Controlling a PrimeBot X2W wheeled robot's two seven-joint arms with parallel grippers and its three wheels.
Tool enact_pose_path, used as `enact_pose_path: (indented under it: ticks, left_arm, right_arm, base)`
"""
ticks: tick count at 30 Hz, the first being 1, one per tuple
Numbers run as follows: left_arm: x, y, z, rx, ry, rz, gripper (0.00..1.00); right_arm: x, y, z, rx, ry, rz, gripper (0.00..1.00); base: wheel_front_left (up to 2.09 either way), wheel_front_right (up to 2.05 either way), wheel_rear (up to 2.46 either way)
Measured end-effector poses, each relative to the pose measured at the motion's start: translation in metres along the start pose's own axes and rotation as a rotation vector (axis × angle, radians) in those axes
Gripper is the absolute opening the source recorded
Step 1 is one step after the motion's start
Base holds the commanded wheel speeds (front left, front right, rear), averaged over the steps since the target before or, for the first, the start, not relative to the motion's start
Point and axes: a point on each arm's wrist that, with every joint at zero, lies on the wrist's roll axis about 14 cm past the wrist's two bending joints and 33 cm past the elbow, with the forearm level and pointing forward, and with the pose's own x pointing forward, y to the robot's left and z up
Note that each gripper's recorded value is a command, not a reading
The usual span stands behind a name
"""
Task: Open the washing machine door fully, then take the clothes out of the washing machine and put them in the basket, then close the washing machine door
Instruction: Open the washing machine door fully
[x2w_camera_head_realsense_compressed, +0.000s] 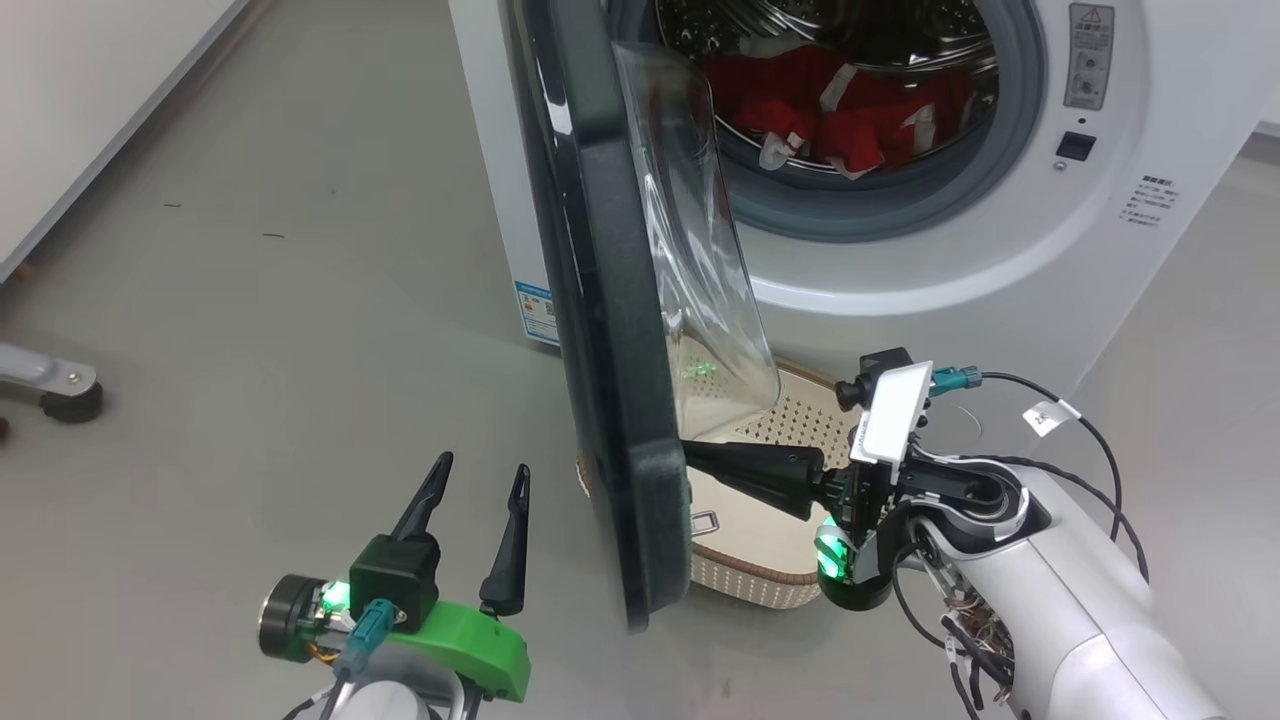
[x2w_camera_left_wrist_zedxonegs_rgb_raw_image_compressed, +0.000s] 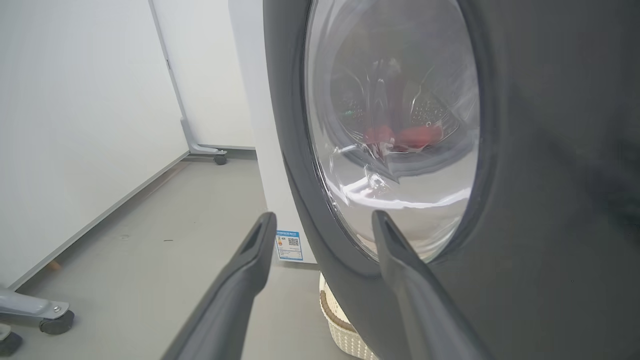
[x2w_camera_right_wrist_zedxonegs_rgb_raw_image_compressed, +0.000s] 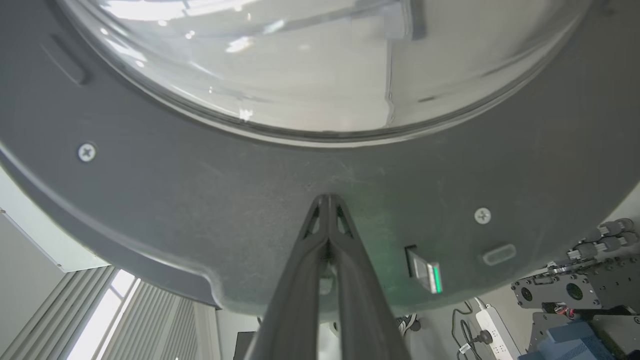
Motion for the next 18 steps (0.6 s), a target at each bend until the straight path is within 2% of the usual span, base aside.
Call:
enact_pose_path:
  ticks: [8, 14, 18]
  left_arm:
    - [-0.004, 0.010, 0.000, -0.002, -0.001, 0.031, 1.00]
    - [-0.005, 0.011, 0.001, -0.005, -0.004, 0.034, 1.00]
    - [-0.005, 0.009, 0.000, -0.007, -0.001, 0.031, 1.00]
  right_arm:
    - [0.015, 0.007, -0.014, -0.007, 0.038, 0.025, 0.00]
    - [0.014, 0.010, -0.012, 0.017, -0.008, 0.056, 0.00]
    - [0.010, 0.025, -0.002, 0.018, -0.070, 0.118, 0.00]
  base:
    - [0.00, 0.00, 0.00]
    - [0.00, 0.00, 0.00]
    - [0.00, 0.00, 0.00]
